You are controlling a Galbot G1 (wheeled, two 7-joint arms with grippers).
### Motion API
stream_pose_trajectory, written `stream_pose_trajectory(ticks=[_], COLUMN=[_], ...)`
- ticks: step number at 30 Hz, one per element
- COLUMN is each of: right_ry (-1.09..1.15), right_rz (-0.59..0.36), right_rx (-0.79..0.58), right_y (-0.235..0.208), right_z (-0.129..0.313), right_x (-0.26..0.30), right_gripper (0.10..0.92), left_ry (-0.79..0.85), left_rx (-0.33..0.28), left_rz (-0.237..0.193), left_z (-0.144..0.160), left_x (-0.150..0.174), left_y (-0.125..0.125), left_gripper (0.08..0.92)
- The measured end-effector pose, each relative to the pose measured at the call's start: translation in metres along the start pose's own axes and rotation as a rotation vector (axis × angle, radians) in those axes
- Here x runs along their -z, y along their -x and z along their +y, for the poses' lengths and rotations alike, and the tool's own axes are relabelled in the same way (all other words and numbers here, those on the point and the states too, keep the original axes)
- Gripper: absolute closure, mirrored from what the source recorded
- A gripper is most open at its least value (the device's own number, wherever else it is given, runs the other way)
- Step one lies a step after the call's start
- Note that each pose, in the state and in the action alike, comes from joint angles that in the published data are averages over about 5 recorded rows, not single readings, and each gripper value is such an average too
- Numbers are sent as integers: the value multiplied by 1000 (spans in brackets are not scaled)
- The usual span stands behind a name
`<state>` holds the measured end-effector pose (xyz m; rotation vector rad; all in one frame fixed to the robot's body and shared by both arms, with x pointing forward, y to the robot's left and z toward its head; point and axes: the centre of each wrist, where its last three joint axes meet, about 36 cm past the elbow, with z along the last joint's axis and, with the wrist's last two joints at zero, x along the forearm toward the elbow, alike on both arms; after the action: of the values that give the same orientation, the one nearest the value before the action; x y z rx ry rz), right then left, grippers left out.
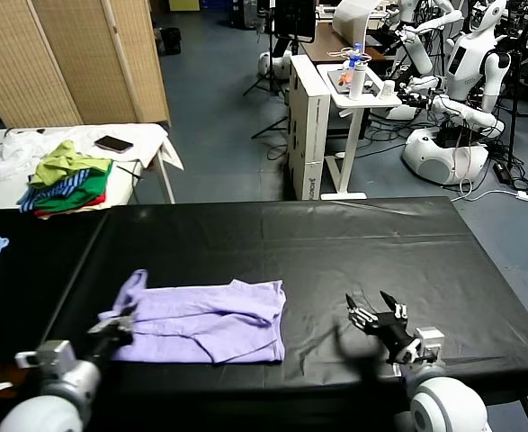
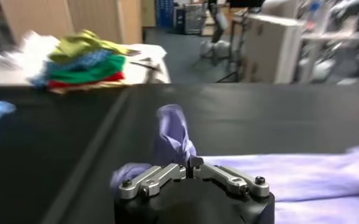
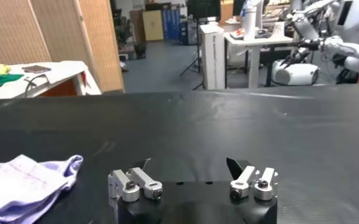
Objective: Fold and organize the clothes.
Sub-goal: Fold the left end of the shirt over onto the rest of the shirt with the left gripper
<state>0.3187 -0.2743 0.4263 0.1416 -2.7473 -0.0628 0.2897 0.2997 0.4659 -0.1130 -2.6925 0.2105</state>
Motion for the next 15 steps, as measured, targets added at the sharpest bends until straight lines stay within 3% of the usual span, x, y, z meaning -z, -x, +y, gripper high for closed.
stream_pose_trajectory(ticks=[15], right_ry=[3], right_rz=[9], right_rx=[-10], right_y=[-1], right_z=[5], right_x=[-8], right_gripper=[115], left_ry=[-94], left_rx=[-230], left_rz=[63], left_z=[-77], left_x=[-14], left_y=[11], left_gripper=[837])
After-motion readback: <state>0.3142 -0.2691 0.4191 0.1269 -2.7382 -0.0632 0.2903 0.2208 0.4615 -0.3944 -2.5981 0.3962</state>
